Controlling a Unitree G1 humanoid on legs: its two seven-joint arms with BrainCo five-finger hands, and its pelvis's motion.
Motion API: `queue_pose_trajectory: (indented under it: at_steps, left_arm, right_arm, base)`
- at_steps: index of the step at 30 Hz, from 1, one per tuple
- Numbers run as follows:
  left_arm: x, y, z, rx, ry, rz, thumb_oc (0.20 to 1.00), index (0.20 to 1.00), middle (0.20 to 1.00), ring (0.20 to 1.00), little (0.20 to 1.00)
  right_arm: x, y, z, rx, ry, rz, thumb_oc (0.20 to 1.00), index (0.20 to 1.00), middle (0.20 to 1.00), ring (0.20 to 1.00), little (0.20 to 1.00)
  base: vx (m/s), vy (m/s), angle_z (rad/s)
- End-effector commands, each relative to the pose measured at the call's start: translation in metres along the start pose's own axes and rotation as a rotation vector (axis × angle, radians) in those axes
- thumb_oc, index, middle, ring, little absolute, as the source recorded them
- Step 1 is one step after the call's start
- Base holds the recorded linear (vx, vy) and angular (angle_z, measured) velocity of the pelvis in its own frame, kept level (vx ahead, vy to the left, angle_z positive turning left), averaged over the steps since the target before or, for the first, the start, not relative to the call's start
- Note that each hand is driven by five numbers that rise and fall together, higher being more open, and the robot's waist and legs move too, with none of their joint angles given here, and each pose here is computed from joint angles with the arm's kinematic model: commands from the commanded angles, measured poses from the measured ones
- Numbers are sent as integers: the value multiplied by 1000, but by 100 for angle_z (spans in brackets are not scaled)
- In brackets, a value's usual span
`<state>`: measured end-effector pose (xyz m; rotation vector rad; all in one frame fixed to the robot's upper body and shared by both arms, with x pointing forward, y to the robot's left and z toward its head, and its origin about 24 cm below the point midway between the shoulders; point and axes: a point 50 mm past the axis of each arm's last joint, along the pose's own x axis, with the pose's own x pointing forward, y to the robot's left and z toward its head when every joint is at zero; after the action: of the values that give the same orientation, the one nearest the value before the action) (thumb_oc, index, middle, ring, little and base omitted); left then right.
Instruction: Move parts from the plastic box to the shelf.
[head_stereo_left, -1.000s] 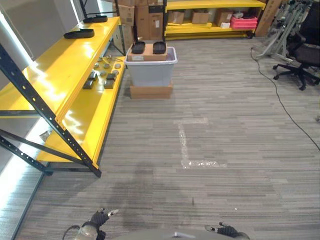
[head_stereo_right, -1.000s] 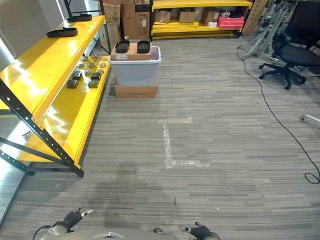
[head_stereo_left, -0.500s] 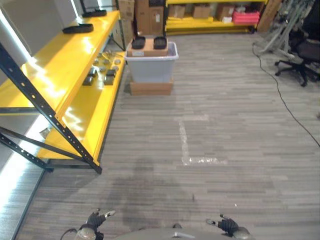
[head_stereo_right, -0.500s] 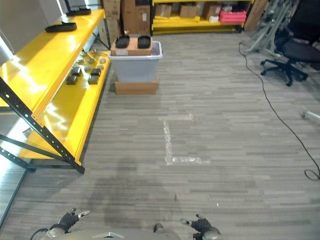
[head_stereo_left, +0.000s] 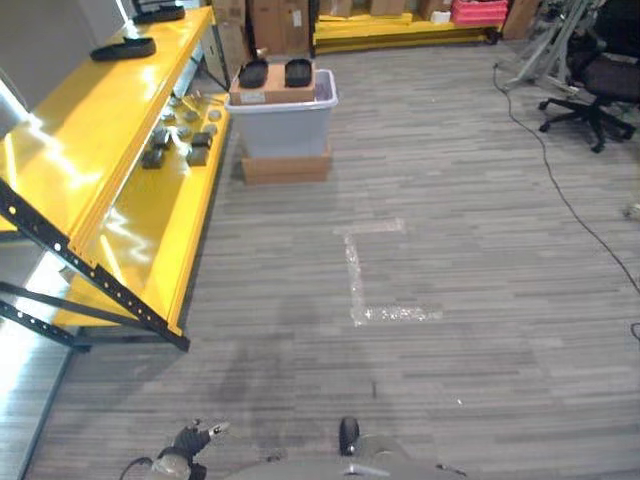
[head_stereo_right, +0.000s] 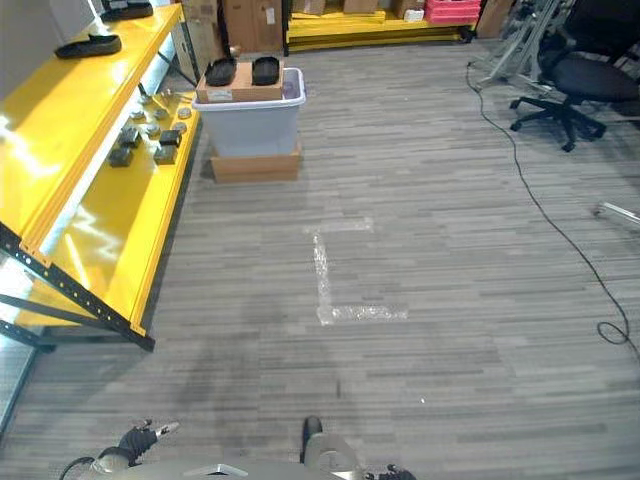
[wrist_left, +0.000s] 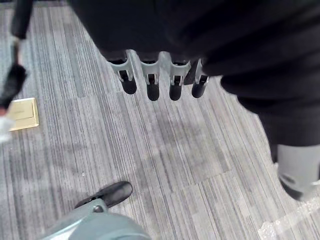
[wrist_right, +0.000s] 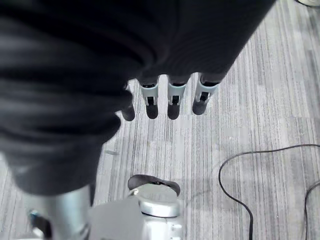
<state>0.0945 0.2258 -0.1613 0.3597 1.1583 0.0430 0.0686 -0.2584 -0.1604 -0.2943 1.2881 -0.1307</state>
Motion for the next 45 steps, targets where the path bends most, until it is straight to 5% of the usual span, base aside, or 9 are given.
queue_pose_trajectory:
  at_steps: [1, 10, 18, 25, 45]
  left_arm:
    - [5, 5, 40, 27, -117, -2, 1000, 1000, 1000, 1000, 1000]
    - [3, -7, 21, 92, -64, -46, 1000, 1000, 1000, 1000, 1000]
    - [-1, -2, -9, 117, 49, -38, 1000, 1000, 1000, 1000, 1000]
    - [6, 22, 28, 115, -56, 53, 1000, 1000, 1000, 1000, 1000]
    - [6, 6, 36, 38, -79, 25, 1000, 1000, 1000, 1000, 1000]
  right_arm:
    - [2, -20, 26, -38, -71, -34, 1000, 1000, 1000, 1000, 1000]
    - [2, -26, 48, -56, -141, -56, 1000, 1000, 1000, 1000, 1000]
    - [2, 3, 64, -30, -208, 28, 1000, 1000, 1000, 1000, 1000]
    - [-1, 24, 85, -65, -279, 81, 1000, 1000, 1000, 1000, 1000]
    - [2, -17, 55, -261, -153, -34, 1000, 1000, 1000, 1000, 1000]
  base:
    - [120, -133, -26]
    - [228, -29, -4]
    - [289, 112, -36]
    - [197, 131, -1]
    - [260, -146, 13]
